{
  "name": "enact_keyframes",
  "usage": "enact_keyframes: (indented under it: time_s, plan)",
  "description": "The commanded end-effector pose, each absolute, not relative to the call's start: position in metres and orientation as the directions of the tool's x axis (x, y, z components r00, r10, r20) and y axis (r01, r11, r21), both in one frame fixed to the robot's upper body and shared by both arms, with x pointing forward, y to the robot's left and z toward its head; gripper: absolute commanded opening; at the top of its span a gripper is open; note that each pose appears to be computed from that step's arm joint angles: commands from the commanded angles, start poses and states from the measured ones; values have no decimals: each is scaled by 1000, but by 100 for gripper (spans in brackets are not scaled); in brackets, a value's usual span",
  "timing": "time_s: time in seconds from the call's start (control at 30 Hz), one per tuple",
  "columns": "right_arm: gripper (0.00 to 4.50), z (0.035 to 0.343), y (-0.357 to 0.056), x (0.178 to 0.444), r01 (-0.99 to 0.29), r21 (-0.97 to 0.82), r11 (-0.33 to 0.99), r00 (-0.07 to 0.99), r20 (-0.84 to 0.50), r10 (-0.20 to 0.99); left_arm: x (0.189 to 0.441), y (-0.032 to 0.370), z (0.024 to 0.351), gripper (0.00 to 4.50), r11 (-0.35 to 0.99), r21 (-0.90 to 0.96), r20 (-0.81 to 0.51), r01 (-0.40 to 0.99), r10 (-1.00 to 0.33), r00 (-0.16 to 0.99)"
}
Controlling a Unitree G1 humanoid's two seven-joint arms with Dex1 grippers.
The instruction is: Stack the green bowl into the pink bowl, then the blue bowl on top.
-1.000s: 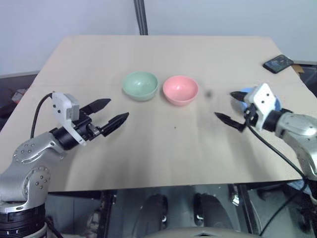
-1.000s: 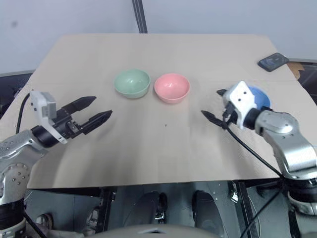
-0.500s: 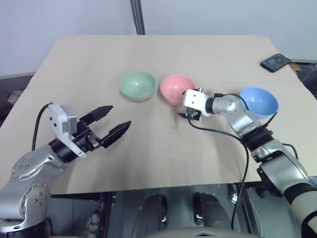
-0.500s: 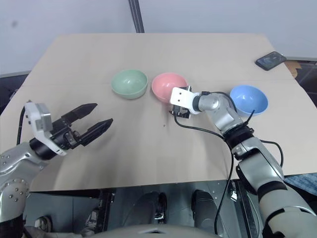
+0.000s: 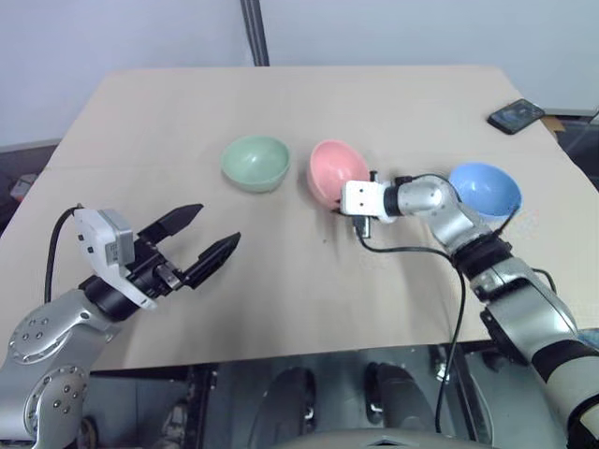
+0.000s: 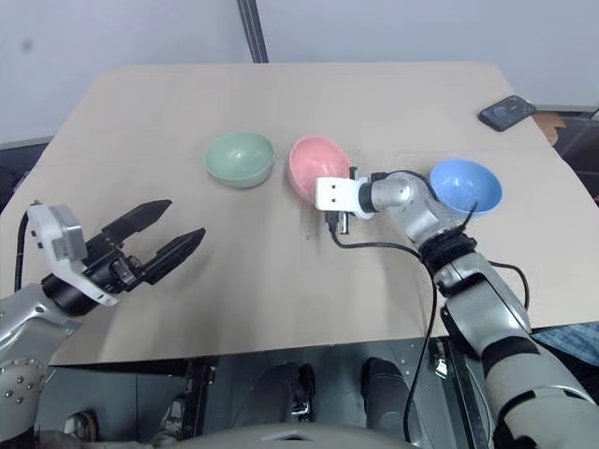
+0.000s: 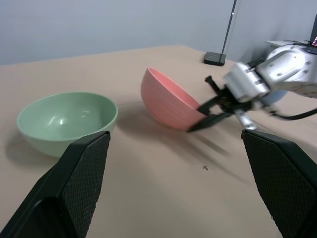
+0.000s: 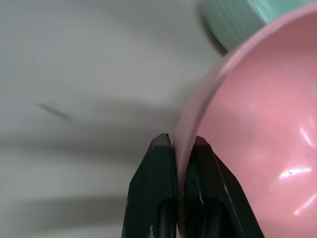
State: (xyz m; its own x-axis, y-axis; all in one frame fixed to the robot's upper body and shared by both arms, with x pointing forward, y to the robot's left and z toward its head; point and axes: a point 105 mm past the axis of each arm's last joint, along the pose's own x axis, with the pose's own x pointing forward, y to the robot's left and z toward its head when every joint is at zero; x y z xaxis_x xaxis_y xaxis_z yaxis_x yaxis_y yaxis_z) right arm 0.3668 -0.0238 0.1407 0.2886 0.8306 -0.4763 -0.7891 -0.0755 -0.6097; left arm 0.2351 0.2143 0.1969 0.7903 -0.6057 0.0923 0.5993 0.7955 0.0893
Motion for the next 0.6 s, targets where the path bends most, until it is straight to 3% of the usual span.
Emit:
enact_keyframes:
  time_s: [0.03,0.17,0.27,0.37,0.53,0.6]
  plan:
    - [3,153,-34,322,-817,-539,-203,147,-536,832,243,218,201,450,821,156,83,549,-565,821]
    - [3,132,-44,300,-863,-452,-226,128,-628,767,253,223,196,450,833,191,55,520,-538,841]
    - [107,128,-44,299,-874,-443,-199,151,-638,755,259,222,197,450,831,202,53,519,-538,841]
    - [238,128,-44,299,-880,-442,-171,175,-639,749,264,223,196,450,827,227,36,515,-535,844]
    - [441,156,-50,303,-881,-473,8,291,-529,797,279,234,187,450,840,370,-67,396,-400,914]
    - [446,171,-57,291,-901,-429,59,279,-471,837,289,237,189,450,825,416,-111,381,-370,922]
